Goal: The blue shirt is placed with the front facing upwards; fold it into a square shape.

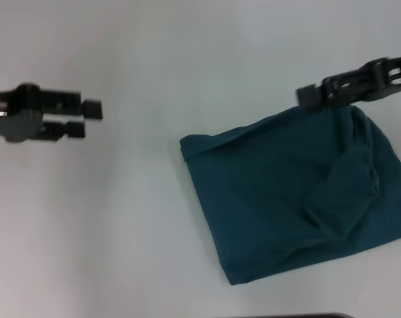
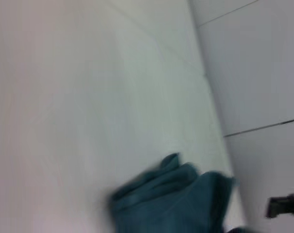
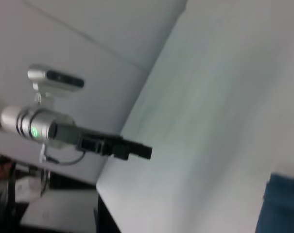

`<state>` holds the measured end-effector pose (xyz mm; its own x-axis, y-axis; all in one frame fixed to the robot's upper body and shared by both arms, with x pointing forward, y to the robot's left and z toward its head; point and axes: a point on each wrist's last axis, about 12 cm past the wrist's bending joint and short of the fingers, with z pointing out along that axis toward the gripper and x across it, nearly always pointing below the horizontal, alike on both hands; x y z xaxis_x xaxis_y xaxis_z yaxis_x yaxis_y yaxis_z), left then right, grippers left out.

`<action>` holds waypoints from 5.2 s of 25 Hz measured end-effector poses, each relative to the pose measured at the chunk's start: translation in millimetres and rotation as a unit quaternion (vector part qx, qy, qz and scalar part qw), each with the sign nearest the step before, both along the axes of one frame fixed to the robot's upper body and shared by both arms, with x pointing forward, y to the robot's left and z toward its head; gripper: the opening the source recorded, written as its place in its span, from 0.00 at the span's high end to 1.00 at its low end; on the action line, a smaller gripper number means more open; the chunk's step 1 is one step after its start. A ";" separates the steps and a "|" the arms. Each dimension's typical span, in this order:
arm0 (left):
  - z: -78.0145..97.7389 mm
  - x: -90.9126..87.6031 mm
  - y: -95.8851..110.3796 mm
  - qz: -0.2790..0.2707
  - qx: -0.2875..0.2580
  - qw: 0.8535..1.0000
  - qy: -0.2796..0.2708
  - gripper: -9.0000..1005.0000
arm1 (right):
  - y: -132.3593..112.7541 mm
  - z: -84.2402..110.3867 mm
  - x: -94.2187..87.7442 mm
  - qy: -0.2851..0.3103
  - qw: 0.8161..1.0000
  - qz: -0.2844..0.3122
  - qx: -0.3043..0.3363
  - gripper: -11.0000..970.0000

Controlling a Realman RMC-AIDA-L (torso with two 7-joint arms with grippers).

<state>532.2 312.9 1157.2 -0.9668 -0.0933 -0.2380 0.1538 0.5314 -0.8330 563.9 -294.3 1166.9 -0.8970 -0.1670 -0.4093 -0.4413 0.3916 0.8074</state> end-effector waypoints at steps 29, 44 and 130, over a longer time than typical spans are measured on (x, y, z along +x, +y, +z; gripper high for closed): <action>-20.1 -9.5 -3.3 -0.044 0.025 0.999 0.000 0.33 | 22.2 -37.6 5.1 0.105 0.984 0.012 -0.141 0.10; -12.4 -2.6 0.5 -0.037 0.025 0.999 -0.014 0.33 | -46.5 -26.2 3.4 0.102 0.964 -0.074 -0.234 0.13; -12.7 3.4 -12.3 -0.048 0.017 0.999 -0.011 0.33 | -35.3 -7.9 39.7 0.003 0.951 -0.153 -0.268 0.94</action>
